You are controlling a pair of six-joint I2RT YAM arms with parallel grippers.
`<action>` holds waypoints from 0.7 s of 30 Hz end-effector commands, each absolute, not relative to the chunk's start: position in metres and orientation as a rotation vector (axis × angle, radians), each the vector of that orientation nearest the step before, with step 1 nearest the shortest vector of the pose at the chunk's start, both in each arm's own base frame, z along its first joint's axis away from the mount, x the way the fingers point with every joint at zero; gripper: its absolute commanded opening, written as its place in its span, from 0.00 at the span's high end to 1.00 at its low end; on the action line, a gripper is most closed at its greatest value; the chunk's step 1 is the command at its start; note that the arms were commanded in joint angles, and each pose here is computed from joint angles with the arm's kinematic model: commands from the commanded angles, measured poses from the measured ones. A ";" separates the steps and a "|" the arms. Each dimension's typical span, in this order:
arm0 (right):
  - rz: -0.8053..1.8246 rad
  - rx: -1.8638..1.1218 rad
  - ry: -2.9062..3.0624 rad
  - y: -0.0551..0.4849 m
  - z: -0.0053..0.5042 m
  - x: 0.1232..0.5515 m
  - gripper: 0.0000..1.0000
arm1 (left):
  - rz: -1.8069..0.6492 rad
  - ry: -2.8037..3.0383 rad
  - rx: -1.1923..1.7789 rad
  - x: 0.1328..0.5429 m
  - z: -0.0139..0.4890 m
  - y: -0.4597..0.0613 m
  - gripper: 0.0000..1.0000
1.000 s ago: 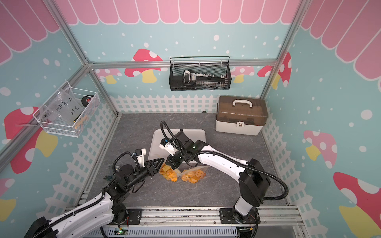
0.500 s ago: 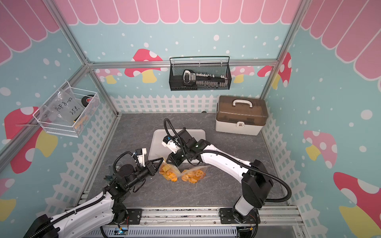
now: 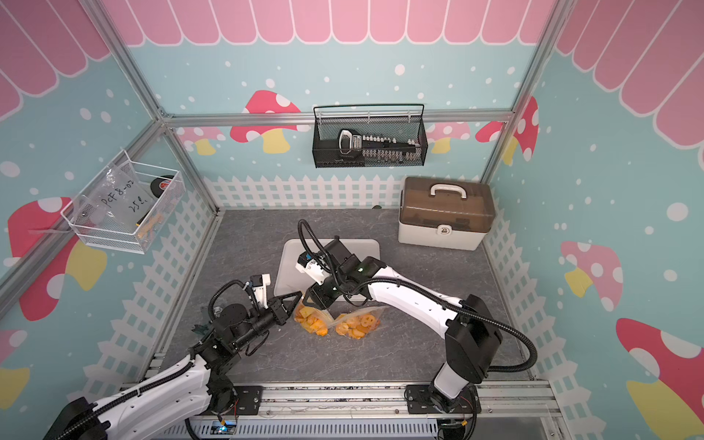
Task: Pour cookies out of the ziploc bag
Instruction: Open the ziploc bag at the center of the board.
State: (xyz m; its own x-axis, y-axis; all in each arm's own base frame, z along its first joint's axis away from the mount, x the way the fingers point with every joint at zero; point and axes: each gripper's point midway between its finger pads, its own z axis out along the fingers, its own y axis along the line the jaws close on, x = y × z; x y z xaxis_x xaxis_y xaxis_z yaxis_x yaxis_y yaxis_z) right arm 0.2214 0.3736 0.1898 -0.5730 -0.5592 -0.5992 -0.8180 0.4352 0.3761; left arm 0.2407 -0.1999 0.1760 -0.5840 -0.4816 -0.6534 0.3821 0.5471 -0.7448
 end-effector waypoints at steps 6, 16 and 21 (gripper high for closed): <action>0.762 -1.205 2.352 0.371 0.180 0.224 0.60 | -1.198 1.820 -0.068 0.241 0.192 -0.203 0.98; 0.634 -1.206 2.378 0.368 0.175 0.227 0.65 | -1.202 1.821 -0.065 0.240 0.194 -0.203 0.97; 0.573 -1.209 2.390 0.368 0.171 0.228 0.68 | -1.199 1.820 -0.064 0.239 0.195 -0.202 0.97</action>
